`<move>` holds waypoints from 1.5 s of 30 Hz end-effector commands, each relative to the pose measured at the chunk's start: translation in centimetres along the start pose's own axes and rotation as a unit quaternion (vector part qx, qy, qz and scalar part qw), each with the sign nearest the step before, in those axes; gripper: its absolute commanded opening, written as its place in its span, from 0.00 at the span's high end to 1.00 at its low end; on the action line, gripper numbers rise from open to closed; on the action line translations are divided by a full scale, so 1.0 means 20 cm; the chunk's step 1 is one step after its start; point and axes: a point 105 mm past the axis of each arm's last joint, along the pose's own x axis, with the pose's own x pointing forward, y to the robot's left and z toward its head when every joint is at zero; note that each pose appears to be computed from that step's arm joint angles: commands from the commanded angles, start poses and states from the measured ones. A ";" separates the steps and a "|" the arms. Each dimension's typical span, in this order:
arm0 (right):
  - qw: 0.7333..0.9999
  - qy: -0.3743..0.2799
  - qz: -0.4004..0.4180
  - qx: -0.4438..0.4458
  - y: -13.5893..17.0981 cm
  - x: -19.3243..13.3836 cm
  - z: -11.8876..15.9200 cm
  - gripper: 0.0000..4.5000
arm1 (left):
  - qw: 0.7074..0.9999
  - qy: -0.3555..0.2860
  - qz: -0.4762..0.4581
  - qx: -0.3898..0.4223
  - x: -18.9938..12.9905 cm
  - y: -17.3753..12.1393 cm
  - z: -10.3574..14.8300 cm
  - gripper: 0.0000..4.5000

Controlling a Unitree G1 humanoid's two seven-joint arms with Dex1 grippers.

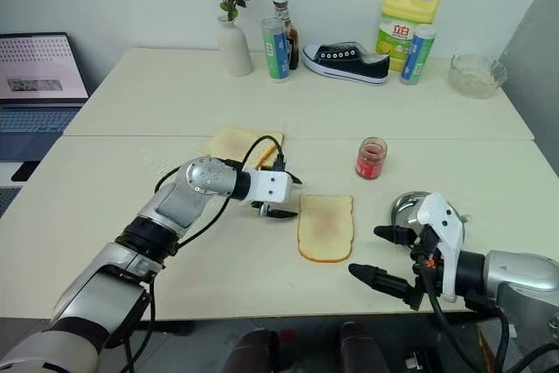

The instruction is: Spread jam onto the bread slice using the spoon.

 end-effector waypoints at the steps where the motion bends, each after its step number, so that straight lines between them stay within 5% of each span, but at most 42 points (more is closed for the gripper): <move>1: 0.998 -0.019 -0.055 -0.014 -0.09 -0.07 0.04 0.00 | 0.999 0.010 0.038 0.004 -0.13 0.05 0.00 0.01; 7: 0.978 -0.107 -0.167 0.063 -0.28 -0.24 0.07 0.00 | 0.964 -0.202 0.075 -0.156 -0.28 0.07 0.33 0.01; 10: 0.962 -0.149 -0.189 0.127 -0.33 -0.34 0.05 0.00 | 0.950 -0.243 0.030 -0.196 -0.30 -0.03 0.42 0.01; 17: 0.884 -0.240 -0.288 0.278 -0.48 -0.60 -0.13 0.00 | 0.948 -0.240 -0.037 -0.205 -0.25 -0.22 0.51 0.01; 22: 0.841 -0.264 -0.318 0.348 -0.55 -0.64 -0.24 0.00 | 0.941 -0.259 -0.045 -0.211 -0.22 -0.25 0.58 0.01; 36: 0.837 -0.231 -0.280 0.410 -0.83 -0.40 -0.41 0.00 | 0.956 -0.235 -0.035 -0.173 -0.13 -0.28 0.61 0.01; 45: 0.848 -0.243 -0.253 0.397 -0.76 -0.40 -0.32 0.00 | 0.957 -0.215 -0.019 -0.194 -0.18 -0.31 0.56 0.01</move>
